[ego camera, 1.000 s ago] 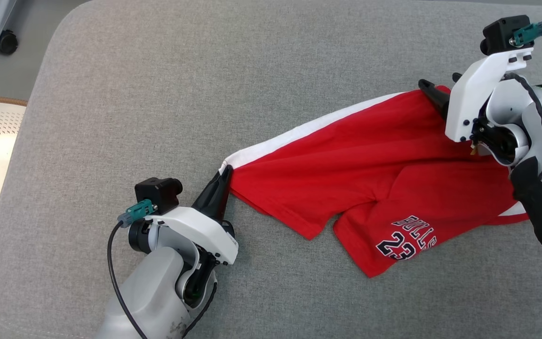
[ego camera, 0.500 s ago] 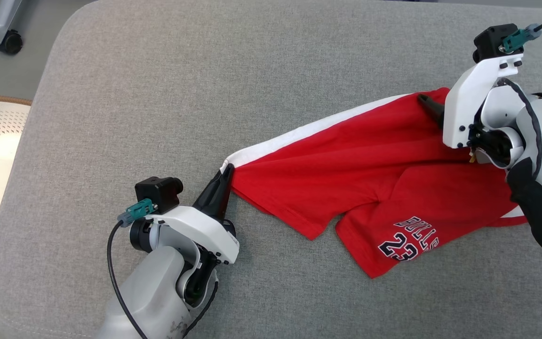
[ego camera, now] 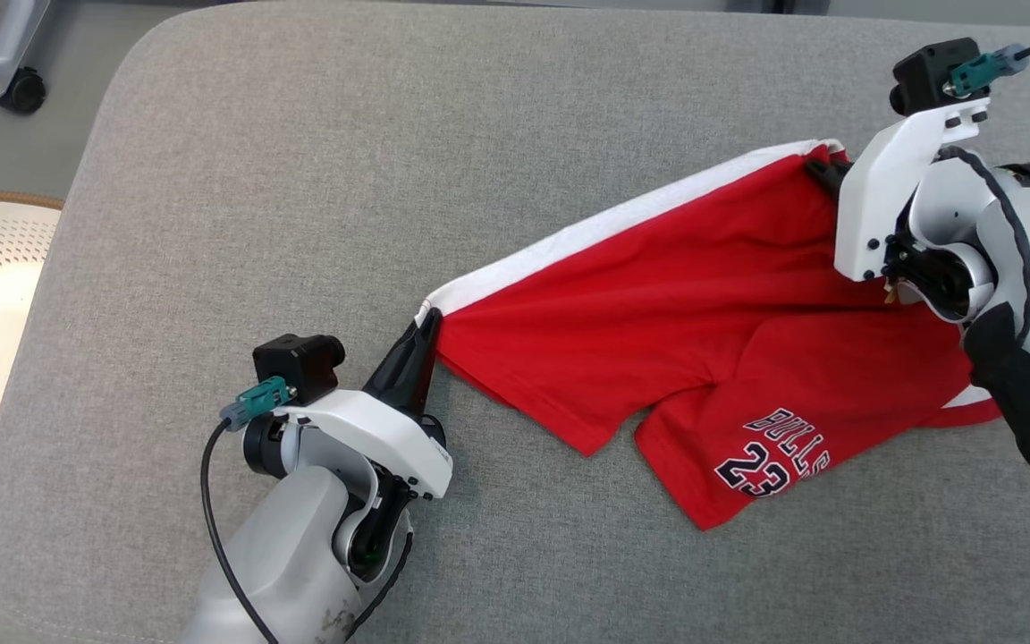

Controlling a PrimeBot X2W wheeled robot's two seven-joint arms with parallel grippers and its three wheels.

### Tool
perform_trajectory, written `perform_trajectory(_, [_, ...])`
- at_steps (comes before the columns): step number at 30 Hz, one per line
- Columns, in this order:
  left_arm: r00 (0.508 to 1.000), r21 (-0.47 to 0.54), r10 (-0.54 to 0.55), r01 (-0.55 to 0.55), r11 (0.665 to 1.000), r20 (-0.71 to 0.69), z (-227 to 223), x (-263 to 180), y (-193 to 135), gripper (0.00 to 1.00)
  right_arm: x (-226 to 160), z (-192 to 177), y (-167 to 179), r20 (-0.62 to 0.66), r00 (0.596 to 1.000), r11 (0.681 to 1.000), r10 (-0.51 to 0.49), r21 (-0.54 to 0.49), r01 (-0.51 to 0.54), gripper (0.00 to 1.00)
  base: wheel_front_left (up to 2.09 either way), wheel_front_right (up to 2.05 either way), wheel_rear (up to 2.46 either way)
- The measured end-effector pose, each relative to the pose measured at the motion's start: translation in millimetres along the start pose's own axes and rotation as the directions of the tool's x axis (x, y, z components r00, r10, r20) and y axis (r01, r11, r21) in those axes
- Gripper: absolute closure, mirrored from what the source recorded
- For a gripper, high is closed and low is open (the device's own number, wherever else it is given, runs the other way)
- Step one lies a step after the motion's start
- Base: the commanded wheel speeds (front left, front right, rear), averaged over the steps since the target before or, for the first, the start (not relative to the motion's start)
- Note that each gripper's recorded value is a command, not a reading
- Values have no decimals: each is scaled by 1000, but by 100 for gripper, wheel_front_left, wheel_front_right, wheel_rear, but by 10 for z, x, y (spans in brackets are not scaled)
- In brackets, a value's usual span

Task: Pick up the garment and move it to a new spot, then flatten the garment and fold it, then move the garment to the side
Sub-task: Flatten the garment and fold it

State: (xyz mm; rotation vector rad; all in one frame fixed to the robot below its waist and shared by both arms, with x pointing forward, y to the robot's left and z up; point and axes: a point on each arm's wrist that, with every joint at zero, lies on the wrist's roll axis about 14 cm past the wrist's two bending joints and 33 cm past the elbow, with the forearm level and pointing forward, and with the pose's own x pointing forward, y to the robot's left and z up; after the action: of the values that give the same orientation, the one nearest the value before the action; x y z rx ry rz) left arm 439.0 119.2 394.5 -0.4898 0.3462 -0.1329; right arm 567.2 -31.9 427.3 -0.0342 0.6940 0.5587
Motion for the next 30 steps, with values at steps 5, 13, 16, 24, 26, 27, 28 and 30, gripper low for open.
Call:
perform_trajectory(5, [1000, 7, -1, 1, 1000, 27, 86, -14, -22, 100, -125, 126, 22, 91, 996, 998, 10, -65, -4, 100, 0, 0, 0])
perform_trajectory(13, [994, 31, -23, 20, 999, 111, 369, -16, -118, 100, -505, 483, 22, 292, 956, 995, 34, -103, -4, 100, 0, 0, 0])
perform_trajectory(16, [989, 42, -29, 23, 999, 144, 472, -40, -145, 100, -677, 603, -12, 362, 932, 996, 30, -86, 1, 100, 0, 0, 0])
perform_trajectory(24, [951, 98, -90, 64, 993, 296, 1011, -74, -371, 100, -1169, 922, -106, 529, 848, 999, 3, -38, 20, 100, 0, 0, 0])
perform_trajectory(26, [938, 118, -115, 80, 990, 328, 1131, -92, -455, 100, -1302, 1018, -108, 571, 821, 1000, 1, -26, 16, 100, 0, 0, 0])
perform_trajectory(27, [931, 125, -125, 87, 988, 343, 1189, -100, -494, 100, -1364, 1058, -110, 588, 809, 1000, 0, -23, 17, 100, 0, 0, 0])
perform_trajectory(28, [924, 134, -136, 94, 987, 357, 1248, -106, -531, 100, -1425, 1093, -110, 605, 796, 1000, -1, -22, 18, 100, 0, 0, 0])
perform_trajectory(30, [906, 150, -162, 111, 983, 390, 1396, -117, -622, 100, -1554, 1173, -99, 642, 767, 1000, -1, -18, 16, 100, 0, 0, 0])
